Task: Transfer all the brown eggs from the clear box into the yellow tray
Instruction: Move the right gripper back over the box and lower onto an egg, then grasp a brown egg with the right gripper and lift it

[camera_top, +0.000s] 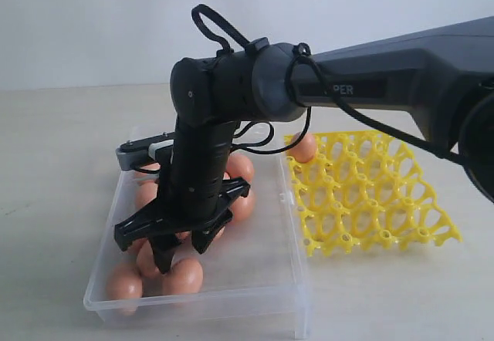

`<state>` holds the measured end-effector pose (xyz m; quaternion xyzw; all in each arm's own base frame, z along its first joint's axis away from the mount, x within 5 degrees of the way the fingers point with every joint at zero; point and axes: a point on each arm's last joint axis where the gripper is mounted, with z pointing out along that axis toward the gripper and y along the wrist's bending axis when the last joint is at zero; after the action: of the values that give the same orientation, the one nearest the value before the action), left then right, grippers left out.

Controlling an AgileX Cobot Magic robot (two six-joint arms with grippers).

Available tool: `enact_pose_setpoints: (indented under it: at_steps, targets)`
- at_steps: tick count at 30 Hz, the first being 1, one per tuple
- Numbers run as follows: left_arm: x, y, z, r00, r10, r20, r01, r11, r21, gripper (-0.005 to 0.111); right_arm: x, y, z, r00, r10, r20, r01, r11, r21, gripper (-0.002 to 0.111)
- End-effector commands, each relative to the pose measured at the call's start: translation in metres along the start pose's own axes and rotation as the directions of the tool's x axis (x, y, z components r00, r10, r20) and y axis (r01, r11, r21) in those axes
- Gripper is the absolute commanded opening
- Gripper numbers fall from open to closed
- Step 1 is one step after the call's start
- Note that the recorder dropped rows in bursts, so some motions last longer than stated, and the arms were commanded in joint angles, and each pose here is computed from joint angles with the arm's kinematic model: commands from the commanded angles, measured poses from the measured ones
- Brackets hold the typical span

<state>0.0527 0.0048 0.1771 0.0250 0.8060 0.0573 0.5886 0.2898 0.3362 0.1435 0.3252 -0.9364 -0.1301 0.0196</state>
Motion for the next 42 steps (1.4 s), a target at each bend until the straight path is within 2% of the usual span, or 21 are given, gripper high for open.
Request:
enact_pose_setpoints:
  at_steps: [1, 7, 16, 18, 22, 26, 30, 33, 36, 42]
  targets:
    - [-0.002, 0.000, -0.001, 1.000, -0.007, 0.015, 0.007, 1.000, -0.003, 0.000, 0.003, -0.001, 0.008, 0.997, 0.039, -0.061, -0.040, 0.999, -0.007, 0.054]
    - [-0.002, 0.000, -0.001, 1.000, -0.007, 0.015, 0.007, 1.000, -0.003, 0.000, 0.010, -0.001, 0.013, 0.988, 0.045, -0.145, -0.047, 0.999, -0.009, 0.054]
    - [-0.002, 0.000, -0.001, 1.000, -0.007, 0.015, 0.007, 1.000, -0.003, 0.000, 0.010, -0.002, 0.013, 0.989, 0.041, -0.144, -0.042, 0.999, -0.001, 0.053]
    - [-0.002, 0.000, -0.001, 1.000, -0.007, 0.015, 0.007, 1.000, -0.003, 0.000, 0.010, -0.004, 0.013, 0.989, 0.032, -0.144, -0.030, 0.999, 0.013, 0.043]
    - [-0.002, 0.000, -0.001, 1.000, -0.007, 0.015, 0.007, 1.000, -0.003, 0.000, 0.010, -0.006, 0.013, 0.988, -0.059, -0.144, 0.063, 0.998, 0.024, 0.000]
    - [-0.002, 0.000, -0.001, 1.000, -0.007, 0.015, 0.007, 1.000, -0.003, 0.000, 0.008, -0.006, 0.012, 0.989, -0.087, -0.121, 0.091, 0.995, 0.031, 0.000]
    - [-0.002, 0.000, -0.001, 1.000, -0.007, 0.015, 0.007, 1.000, -0.003, 0.000, 0.006, -0.005, -0.001, 0.993, -0.117, 0.005, 0.117, 0.991, 0.059, 0.000]
    - [-0.002, 0.000, -0.001, 1.000, -0.007, 0.015, 0.007, 1.000, -0.003, 0.000, 0.009, -0.003, -0.019, 0.969, -0.162, 0.189, 0.148, 0.985, 0.083, 0.000]
    - [-0.002, 0.000, -0.001, 1.000, -0.007, 0.015, 0.007, 1.000, -0.003, 0.000, 0.019, -0.002, -0.042, 0.897, -0.184, 0.402, 0.149, 0.982, 0.117, 0.000]
    - [-0.002, 0.000, -0.001, 1.000, -0.007, 0.015, 0.007, 1.000, -0.003, 0.000, 0.056, -0.015, -0.078, 0.704, -0.193, 0.684, 0.100, 0.980, 0.173, 0.000]
